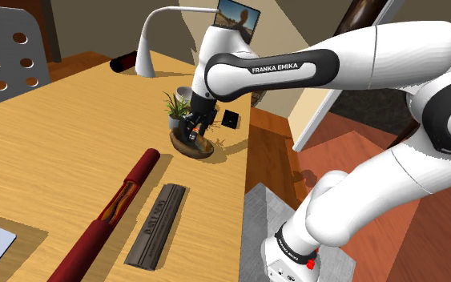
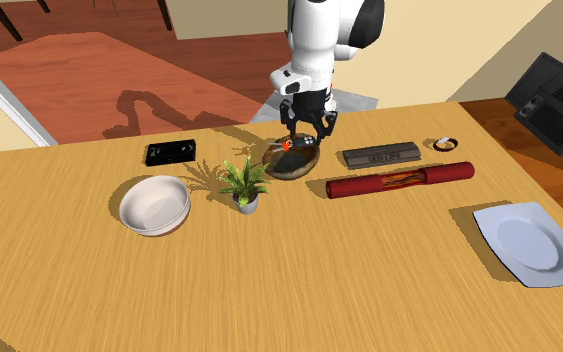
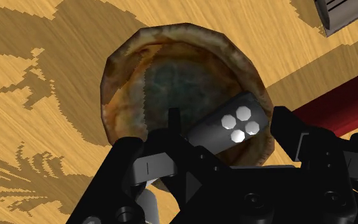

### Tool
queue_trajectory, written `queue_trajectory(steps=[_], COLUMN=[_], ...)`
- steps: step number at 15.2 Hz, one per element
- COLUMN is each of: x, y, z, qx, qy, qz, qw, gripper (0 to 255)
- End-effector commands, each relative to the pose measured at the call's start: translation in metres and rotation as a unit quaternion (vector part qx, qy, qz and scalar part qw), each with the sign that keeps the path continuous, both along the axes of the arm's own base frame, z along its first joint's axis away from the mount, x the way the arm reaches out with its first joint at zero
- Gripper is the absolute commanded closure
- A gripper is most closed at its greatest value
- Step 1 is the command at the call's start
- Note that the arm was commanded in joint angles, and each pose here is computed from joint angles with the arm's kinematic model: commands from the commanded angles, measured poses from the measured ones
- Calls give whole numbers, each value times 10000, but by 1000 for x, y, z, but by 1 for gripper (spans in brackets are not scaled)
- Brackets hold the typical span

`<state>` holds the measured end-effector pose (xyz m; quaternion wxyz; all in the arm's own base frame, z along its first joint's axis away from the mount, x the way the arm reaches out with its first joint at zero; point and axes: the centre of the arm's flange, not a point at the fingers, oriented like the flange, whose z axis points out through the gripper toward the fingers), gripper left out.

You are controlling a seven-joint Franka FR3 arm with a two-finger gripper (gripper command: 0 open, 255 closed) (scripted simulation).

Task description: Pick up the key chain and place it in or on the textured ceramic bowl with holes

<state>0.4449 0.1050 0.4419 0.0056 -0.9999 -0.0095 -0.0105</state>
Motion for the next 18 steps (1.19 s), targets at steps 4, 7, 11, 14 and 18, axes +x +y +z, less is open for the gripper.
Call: queue_trajectory(steps=[4, 7, 11, 14, 18], x=[0, 0, -1, -1, -1], y=[0, 0, -1, -1, -1], z=[0, 13, 50, 50, 50], qx=[0, 0, 0, 0, 0], qy=[0, 0, 0, 0, -1], qz=[0, 0, 0, 0, 0], qw=[10000, 10000, 10000, 10000, 10000], gripper=[0, 0, 0, 0, 0])
